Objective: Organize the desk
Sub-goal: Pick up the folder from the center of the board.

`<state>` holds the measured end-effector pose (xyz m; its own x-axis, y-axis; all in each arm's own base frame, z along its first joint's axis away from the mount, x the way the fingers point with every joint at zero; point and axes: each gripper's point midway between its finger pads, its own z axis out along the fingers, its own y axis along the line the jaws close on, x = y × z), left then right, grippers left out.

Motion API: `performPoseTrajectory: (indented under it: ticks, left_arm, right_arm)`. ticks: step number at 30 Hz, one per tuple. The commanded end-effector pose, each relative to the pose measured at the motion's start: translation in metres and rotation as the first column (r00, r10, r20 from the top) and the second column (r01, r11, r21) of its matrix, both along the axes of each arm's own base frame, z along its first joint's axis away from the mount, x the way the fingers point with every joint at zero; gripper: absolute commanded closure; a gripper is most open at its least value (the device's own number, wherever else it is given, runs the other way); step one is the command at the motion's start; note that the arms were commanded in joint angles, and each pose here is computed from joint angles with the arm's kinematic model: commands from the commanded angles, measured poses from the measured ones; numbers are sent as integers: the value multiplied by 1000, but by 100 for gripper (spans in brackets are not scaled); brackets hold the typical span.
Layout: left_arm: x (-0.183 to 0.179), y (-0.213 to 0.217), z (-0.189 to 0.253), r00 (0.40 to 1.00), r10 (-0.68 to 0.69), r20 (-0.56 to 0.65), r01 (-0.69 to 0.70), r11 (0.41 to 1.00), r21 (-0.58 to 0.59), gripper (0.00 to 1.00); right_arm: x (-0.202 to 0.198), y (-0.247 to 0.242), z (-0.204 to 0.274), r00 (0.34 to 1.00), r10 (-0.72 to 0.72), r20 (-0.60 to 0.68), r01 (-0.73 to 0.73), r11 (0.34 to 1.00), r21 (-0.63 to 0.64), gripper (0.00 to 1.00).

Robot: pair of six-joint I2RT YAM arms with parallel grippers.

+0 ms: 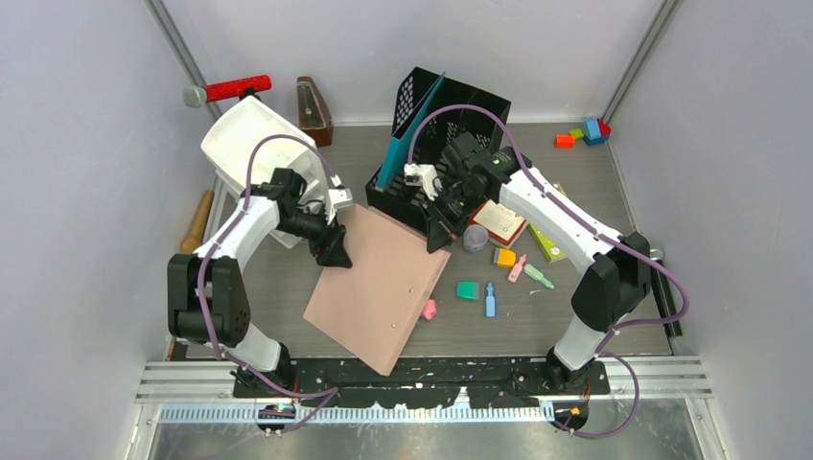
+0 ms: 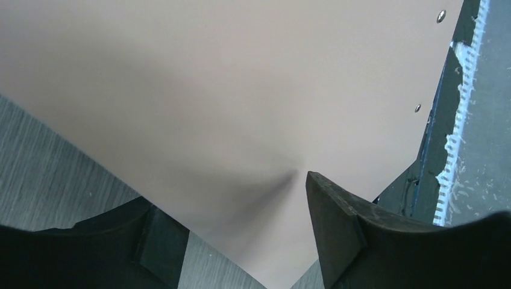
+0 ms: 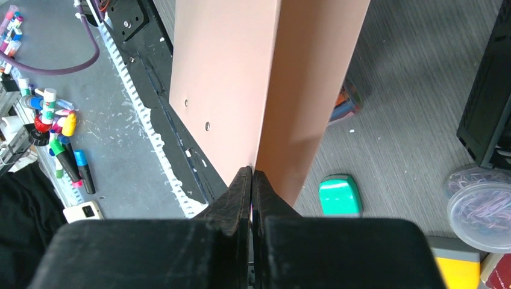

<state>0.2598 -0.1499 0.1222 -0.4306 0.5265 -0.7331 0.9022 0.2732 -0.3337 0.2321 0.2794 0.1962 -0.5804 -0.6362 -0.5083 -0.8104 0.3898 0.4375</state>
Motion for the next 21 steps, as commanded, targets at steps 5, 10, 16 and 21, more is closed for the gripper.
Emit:
performPoseTrajectory:
  ticks: [5,10,16,21]
  left_arm:
    - [5,-2,18,999,4,31,-3,1000,-23,62]
    - [10,2,22,999,16,35,-16,1000,14,88]
    - [10,8,32,998,20,60,-23,998,53,100]
    - [7,12,47,993,21,119,-29,997,66,100]
  right_arm:
    - [4,4,24,995,12,97,-18,998,63,100]
    - [5,5,26,994,9,105,-15,998,54,98]
    - [9,1,36,991,-15,135,11,999,32,68]
    - [22,-6,53,974,-79,211,78,997,13,27]
